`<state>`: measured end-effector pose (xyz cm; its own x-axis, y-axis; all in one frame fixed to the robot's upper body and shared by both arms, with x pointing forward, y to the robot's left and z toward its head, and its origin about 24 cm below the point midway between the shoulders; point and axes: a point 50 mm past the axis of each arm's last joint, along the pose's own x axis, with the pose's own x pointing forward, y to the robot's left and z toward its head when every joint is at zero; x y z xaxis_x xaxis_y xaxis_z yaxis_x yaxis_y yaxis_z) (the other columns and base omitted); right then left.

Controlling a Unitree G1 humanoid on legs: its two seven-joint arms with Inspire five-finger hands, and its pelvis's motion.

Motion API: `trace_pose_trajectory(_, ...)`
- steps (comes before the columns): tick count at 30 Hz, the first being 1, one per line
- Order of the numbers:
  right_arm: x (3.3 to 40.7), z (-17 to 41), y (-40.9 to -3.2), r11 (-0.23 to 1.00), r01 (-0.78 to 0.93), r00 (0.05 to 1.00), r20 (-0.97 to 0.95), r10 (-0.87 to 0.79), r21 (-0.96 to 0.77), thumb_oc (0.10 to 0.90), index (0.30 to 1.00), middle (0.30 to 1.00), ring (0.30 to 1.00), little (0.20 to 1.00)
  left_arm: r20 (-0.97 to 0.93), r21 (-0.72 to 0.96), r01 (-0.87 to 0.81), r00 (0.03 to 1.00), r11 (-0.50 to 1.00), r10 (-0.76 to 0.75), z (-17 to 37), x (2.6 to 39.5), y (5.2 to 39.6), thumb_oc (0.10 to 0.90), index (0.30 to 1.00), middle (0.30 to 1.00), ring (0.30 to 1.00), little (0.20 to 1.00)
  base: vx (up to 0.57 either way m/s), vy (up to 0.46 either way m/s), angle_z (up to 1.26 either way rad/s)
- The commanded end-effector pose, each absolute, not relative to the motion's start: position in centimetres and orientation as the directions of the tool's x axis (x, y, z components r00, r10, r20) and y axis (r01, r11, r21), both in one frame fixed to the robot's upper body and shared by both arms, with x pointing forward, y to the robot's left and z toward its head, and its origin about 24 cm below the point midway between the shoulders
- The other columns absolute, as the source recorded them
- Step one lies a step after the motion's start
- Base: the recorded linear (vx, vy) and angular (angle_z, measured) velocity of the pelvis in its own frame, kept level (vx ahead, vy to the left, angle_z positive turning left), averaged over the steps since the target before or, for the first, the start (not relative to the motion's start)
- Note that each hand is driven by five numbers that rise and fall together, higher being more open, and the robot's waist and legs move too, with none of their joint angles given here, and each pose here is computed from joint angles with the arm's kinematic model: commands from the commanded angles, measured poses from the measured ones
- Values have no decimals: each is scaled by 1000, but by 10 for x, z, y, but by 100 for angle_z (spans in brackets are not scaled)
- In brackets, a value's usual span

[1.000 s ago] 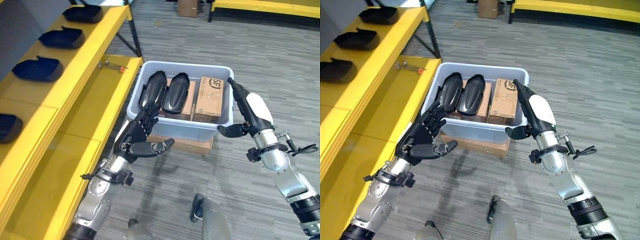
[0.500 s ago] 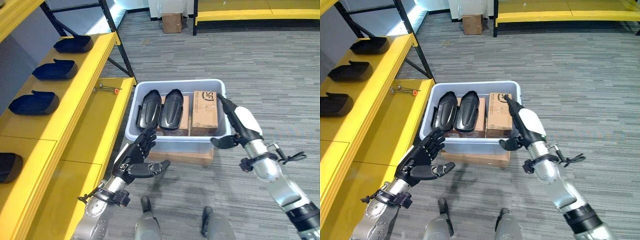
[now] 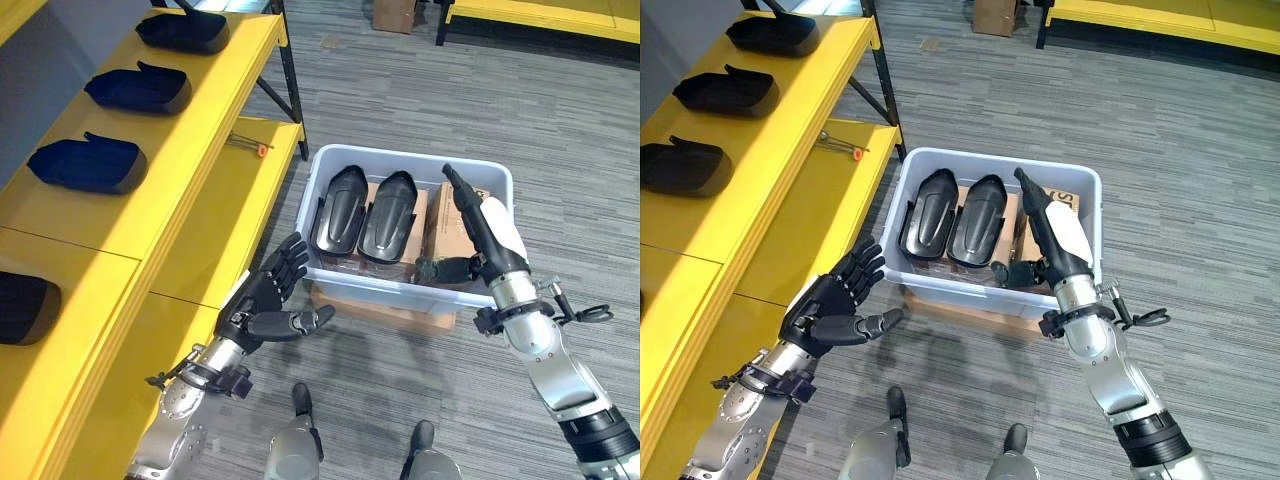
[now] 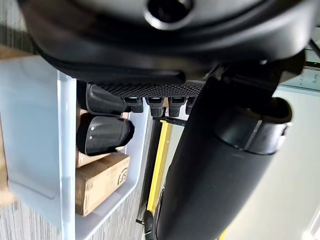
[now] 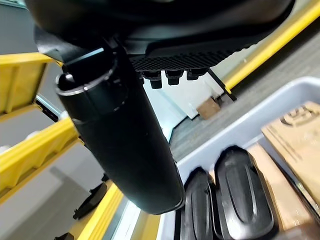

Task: Move parts from the plastic box to the shelf.

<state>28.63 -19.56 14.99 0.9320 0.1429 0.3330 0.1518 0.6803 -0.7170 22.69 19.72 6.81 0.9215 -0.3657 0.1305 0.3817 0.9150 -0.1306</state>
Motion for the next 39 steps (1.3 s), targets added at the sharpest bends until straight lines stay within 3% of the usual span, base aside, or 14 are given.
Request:
trace_pose_trajectory(1, 286, 212, -184, 688, 316, 779, 592, 204, -653, 900, 1000, 1000, 1000, 1000, 361, -64, 470, 833, 880, -419, 117, 227, 188, 900, 1000, 1000, 1000, 1000, 114, -67, 5)
trace_pose_trajectory(14, 307, 256, -164, 650, 390, 711, 662, 237, -652, 900, 1000, 1000, 1000, 1000, 322, -80, 533, 814, 842, -484, 117, 229, 181, 900, 1000, 1000, 1000, 1000, 79, -6, 5)
trace_pose_trajectory(22, 311, 291, -157, 574, 476, 651, 706, 280, -666, 900, 1000, 1000, 1000, 1000, 346, -57, 535, 803, 843, -486, 128, 233, 178, 900, 1000, 1000, 1000, 1000, -3, 4, -1)
trace_pose_trajectory(27, 310, 307, -154, 464, 586, 615, 737, 280, -664, 900, 1000, 1000, 1000, 1000, 392, -55, 541, 785, 839, -480, 139, 234, 177, 900, 1000, 1000, 1000, 1000, 2, -17, 6)
trace_pose_trajectory(33, 312, 311, -161, 359, 699, 587, 783, 206, -619, 900, 1000, 1000, 1000, 1000, 329, -17, 547, 794, 837, -512, 134, 236, 171, 900, 1000, 1000, 1000, 1000, -9, -8, 5)
trace_pose_trajectory(39, 315, 313, -157, 343, 735, 570, 807, 156, -585, 900, 1000, 1000, 1000, 1000, 338, -5, 499, 817, 867, -468, 136, 238, 171, 900, 1000, 1000, 1000, 1000, -2, 54, -9)
